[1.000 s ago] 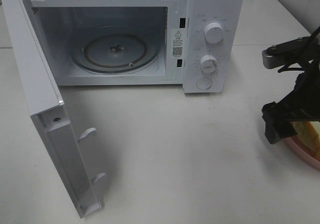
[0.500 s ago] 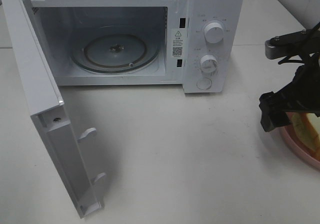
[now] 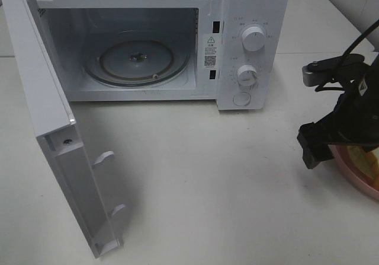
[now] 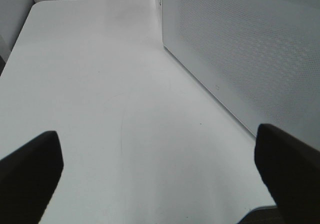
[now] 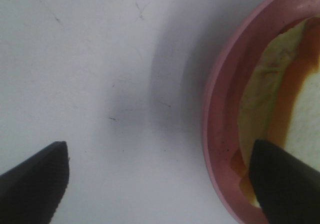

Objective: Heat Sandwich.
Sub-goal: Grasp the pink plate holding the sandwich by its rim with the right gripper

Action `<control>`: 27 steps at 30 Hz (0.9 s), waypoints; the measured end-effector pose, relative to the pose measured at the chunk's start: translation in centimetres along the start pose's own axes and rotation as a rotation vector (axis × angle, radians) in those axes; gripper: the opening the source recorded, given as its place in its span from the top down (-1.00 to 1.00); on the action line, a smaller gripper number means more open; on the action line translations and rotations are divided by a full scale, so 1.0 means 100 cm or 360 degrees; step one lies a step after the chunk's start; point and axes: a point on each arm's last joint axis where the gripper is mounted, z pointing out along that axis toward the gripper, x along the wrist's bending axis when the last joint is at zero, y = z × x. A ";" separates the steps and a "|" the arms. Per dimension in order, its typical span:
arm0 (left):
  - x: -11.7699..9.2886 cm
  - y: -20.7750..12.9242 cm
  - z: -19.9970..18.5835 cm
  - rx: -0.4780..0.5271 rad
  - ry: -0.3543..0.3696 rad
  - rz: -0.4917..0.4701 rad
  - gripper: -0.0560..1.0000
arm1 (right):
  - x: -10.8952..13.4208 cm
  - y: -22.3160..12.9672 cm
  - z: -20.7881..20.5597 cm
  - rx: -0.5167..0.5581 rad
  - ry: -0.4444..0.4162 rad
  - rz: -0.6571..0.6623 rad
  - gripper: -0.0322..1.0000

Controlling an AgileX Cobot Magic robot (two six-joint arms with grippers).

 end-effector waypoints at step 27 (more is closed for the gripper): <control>0.000 0.000 0.000 0.0000 0.0000 0.0000 -0.98 | -0.005 0.009 0.066 0.0119 0.0003 0.0017 -0.78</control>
